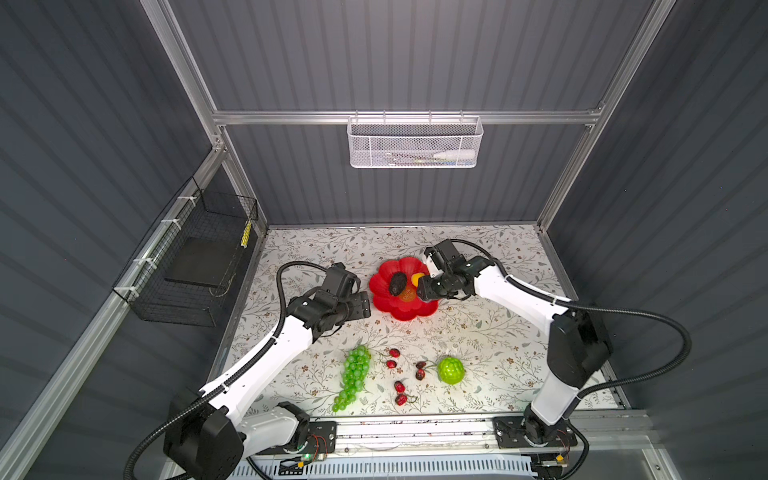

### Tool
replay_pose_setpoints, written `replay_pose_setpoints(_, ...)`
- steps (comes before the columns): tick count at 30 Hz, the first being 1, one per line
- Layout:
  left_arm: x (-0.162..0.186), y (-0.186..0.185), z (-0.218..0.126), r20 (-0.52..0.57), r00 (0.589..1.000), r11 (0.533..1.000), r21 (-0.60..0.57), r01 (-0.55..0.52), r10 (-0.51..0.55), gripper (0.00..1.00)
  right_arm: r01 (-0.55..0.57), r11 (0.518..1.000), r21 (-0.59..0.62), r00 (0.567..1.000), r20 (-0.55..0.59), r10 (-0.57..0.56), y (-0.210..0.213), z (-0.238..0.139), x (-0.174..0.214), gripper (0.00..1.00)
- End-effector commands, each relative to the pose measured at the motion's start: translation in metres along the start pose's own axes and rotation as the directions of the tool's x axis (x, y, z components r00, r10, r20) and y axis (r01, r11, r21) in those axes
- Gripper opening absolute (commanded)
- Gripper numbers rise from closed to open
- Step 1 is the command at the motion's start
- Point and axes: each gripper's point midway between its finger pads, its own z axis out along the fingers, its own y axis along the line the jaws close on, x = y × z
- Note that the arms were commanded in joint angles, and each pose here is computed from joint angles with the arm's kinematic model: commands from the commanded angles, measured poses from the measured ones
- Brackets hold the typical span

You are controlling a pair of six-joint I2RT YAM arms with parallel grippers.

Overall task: Place and organize the fake fruits in the fruit bowl
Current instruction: 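Carry the purple fruit into the bowl with the right gripper and release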

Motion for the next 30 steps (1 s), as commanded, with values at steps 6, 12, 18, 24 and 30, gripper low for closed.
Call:
replay_pose_setpoints(6,0.012,0.017,-0.008,-0.023,1.0,0.998,-0.067,0.012,-0.014,0.81,0.041,0.999,0.009,0.999,-0.036,-0.041,-0.014,0.041,-0.011,0.46)
replay_pose_setpoints(12,0.012,0.015,-0.004,-0.04,0.999,0.998,-0.068,0.0,-0.002,0.81,0.042,0.998,0.046,0.998,-0.055,-0.04,-0.028,0.058,-0.014,0.5)
replay_pose_setpoints(18,0.01,0.013,-0.001,-0.042,0.999,0.998,-0.066,-0.006,0.003,0.81,0.031,0.999,0.01,0.997,-0.073,-0.03,-0.024,0.072,-0.014,0.51)
replay_pose_setpoints(24,0.006,0.008,-0.002,-0.046,0.999,0.998,-0.055,-0.007,0.004,0.81,0.041,0.998,0.038,0.996,-0.081,-0.038,-0.031,0.085,-0.014,0.57)
replay_pose_setpoints(30,-0.001,0.004,-0.007,-0.045,0.999,0.998,-0.051,-0.023,0.021,0.81,0.061,0.996,0.058,0.995,-0.086,-0.055,-0.034,0.094,-0.022,0.62)
